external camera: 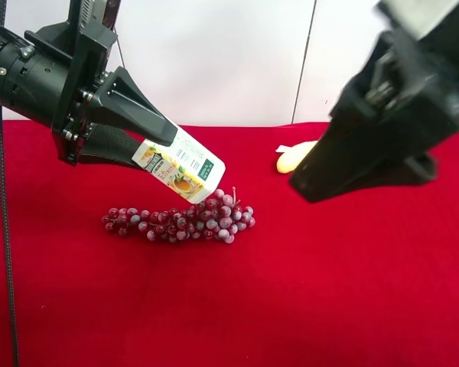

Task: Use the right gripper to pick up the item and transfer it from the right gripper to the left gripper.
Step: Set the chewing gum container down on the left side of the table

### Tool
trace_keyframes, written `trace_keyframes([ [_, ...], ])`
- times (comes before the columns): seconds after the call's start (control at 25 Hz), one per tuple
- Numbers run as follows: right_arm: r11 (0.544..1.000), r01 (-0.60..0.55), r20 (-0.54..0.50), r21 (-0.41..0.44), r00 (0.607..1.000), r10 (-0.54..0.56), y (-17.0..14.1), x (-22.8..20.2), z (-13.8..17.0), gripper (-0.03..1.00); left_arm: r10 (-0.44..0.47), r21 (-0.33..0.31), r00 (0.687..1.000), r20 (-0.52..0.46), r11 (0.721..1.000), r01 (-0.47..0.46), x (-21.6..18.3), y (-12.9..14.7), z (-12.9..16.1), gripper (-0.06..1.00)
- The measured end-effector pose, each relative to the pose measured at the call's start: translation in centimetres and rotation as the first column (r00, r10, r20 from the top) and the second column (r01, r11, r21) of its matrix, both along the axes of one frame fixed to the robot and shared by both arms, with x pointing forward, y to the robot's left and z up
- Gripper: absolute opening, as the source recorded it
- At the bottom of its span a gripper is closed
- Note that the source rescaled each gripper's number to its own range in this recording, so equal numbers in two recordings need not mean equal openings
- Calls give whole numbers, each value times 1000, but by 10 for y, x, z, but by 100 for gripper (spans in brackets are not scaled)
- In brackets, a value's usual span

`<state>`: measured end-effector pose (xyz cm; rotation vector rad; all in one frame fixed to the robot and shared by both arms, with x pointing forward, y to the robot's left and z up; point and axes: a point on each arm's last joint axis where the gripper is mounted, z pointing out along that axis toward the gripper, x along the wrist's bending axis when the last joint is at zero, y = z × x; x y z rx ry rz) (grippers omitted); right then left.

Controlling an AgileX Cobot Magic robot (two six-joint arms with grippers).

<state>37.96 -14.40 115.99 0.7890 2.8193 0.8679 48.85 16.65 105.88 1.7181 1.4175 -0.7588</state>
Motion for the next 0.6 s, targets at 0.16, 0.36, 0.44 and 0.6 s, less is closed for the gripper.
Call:
trace_keyframes([
  [0.16, 998, 61, -25, 29, 998, -60, -26, -28, -9, 100, 0, 0, 1000, 0, 1000, 0, 0, 0, 0, 0],
  [0.36, 993, 119, -69, -16, 990, -120, -65, -68, -54, 100, 0, 0, 1000, 0, 1000, 0, 0, 0, 0, 0],
  [0.44, 988, 152, -36, 9, 988, -151, -80, -82, -68, 100, 0, 0, 1000, 0, 1000, 0, 0, 0, 0, 0],
  [0.6, 973, 208, 61, 99, 975, -215, -104, -101, -90, 100, 0, 0, 1000, 0, 1000, 0, 0, 0, 0, 0],
])
